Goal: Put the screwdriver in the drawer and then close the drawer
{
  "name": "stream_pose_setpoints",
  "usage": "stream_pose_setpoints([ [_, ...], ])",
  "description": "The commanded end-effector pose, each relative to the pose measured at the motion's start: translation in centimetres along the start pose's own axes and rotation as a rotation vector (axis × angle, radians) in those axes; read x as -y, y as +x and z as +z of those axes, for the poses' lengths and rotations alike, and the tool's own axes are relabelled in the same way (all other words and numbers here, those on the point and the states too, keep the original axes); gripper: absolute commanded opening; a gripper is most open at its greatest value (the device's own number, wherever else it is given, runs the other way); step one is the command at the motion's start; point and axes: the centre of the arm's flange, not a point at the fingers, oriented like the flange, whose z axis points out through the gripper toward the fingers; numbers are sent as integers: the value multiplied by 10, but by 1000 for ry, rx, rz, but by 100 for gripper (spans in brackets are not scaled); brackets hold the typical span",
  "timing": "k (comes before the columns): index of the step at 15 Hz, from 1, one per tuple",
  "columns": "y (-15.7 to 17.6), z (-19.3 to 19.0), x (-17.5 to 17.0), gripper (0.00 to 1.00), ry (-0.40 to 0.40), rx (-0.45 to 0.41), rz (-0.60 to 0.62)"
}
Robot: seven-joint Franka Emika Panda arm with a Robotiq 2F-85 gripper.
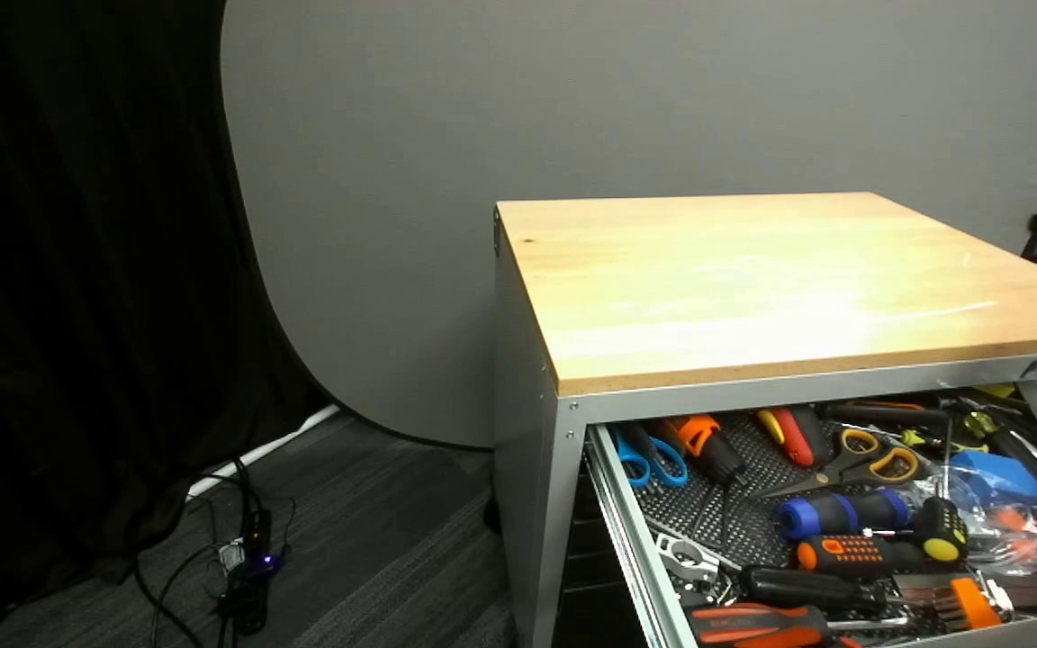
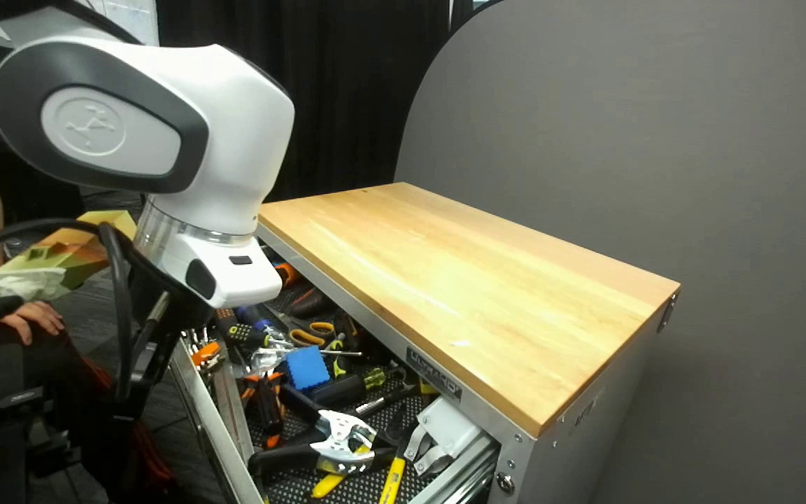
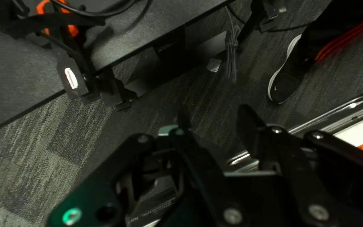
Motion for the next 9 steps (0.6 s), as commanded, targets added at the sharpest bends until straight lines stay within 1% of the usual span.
stream_pose_setpoints([
  [1, 5, 17, 9, 13, 5, -85, 45],
  [2, 9, 21, 14, 4, 19, -110, 63],
  [3, 13, 23, 19, 1, 37, -140, 81],
  [6, 23, 24, 36, 0, 86, -226, 130],
  [9, 28, 28, 53, 0, 105, -261, 156],
])
